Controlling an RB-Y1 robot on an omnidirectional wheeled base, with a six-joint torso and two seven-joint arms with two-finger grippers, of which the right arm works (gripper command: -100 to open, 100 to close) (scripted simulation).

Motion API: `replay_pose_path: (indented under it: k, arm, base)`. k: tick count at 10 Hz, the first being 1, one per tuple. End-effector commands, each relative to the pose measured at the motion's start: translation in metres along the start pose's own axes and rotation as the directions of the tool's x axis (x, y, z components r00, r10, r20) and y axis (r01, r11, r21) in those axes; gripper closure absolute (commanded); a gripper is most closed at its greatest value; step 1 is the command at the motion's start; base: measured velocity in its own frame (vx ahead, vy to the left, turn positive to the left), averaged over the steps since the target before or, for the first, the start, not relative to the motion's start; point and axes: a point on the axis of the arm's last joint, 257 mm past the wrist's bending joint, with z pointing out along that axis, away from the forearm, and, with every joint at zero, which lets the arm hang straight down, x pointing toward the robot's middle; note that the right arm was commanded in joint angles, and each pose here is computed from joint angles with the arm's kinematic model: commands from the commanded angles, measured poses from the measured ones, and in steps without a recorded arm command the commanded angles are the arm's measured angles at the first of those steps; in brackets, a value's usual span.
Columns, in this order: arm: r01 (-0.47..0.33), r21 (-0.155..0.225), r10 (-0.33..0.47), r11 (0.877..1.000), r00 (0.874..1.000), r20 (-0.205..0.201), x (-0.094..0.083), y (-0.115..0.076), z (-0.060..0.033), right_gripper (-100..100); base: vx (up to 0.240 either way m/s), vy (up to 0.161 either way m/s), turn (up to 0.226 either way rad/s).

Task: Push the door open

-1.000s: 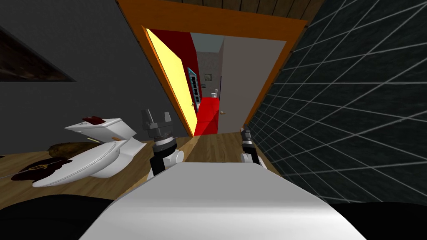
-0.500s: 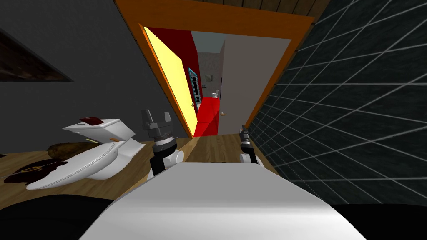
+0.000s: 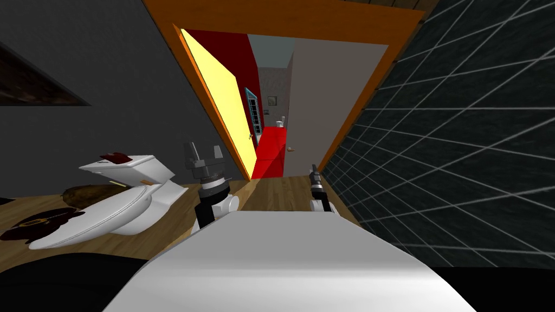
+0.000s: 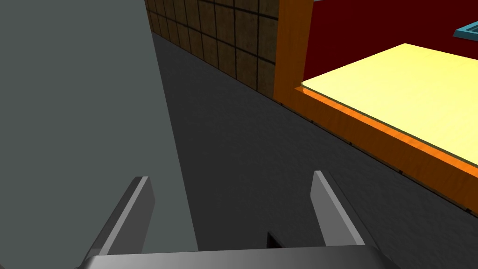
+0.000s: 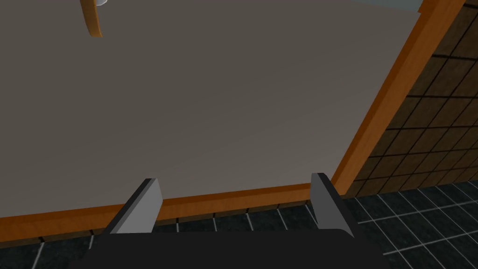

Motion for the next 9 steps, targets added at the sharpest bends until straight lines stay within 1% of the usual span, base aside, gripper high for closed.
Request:
replay_pose_path:
  k: [1, 9]
  arm:
    - [-0.003, 0.014, 0.003, 1.000, 1.000, -0.005, 0.002, -0.011, 0.0002, -100]
    - [-0.024, 0.084, 0.026, 0.996, 0.999, -0.026, 0.018, -0.059, -0.0054, -100]
  base:
    - [0.107, -0.027, 0.029]
    - [0.098, -0.026, 0.030]
